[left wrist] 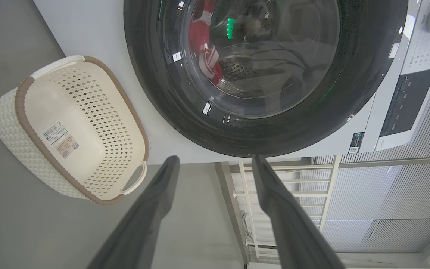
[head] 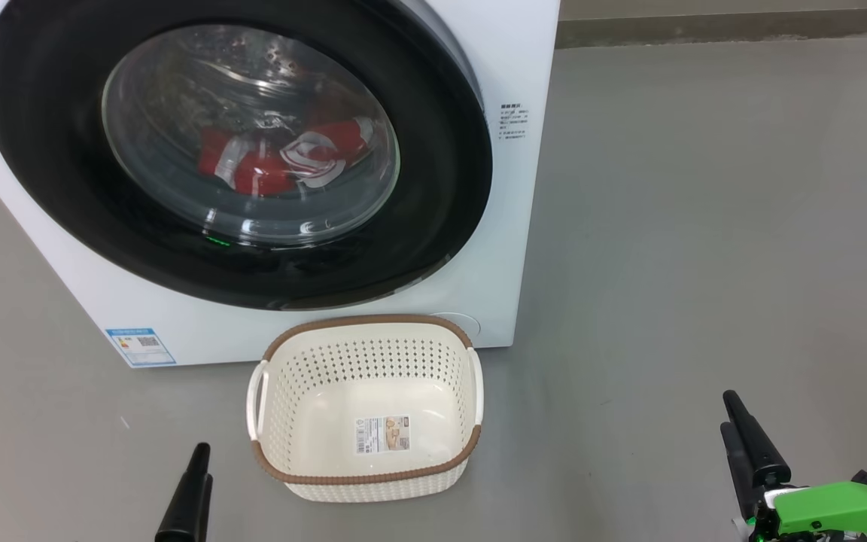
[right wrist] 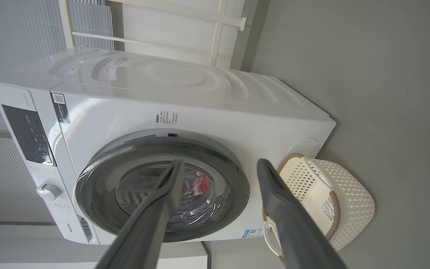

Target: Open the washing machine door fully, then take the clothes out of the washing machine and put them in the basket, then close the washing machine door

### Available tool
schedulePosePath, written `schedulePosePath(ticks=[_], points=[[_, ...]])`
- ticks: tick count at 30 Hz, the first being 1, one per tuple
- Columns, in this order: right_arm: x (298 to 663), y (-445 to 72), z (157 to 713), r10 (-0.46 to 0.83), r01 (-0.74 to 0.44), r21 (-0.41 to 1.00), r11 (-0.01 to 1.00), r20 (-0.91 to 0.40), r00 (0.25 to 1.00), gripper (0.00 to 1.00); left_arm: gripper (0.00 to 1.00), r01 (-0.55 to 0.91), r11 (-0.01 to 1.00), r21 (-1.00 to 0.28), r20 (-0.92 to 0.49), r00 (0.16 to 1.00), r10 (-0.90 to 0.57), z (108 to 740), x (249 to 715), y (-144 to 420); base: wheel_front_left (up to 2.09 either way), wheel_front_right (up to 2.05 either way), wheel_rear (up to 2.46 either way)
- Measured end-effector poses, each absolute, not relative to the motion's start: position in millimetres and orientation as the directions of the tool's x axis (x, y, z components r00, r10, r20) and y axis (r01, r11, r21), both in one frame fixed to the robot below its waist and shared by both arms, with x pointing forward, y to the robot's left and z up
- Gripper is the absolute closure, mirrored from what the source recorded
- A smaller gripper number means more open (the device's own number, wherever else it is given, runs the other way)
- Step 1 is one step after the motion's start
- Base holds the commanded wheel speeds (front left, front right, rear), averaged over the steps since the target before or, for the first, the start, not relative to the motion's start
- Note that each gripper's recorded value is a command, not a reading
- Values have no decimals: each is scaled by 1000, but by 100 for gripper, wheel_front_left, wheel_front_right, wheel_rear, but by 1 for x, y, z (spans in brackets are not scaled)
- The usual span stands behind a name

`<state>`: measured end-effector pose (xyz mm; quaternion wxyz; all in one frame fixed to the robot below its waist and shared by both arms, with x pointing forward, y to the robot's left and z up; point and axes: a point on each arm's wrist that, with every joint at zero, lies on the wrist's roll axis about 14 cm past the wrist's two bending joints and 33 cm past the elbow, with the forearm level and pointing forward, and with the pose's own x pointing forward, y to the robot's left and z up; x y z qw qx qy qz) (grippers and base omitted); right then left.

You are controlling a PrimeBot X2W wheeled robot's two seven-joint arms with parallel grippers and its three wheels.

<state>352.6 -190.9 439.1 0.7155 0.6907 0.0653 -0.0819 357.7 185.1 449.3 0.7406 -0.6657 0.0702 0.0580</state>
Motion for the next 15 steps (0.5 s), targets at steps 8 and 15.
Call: schedulePosePath(ticks=[8, 15], points=[[354, -190, 439, -27, 209, 971, 116, -207, 978, 0, 0, -165, 232, -959, -169, 986, 3, 454, 360, 187, 0, 0, 0], [354, -186, 439, -15, 207, 953, 221, -209, 978, 0, 0, -151, 342, -927, -157, 988, 10, 458, 360, 188, 0, 0, 0]])
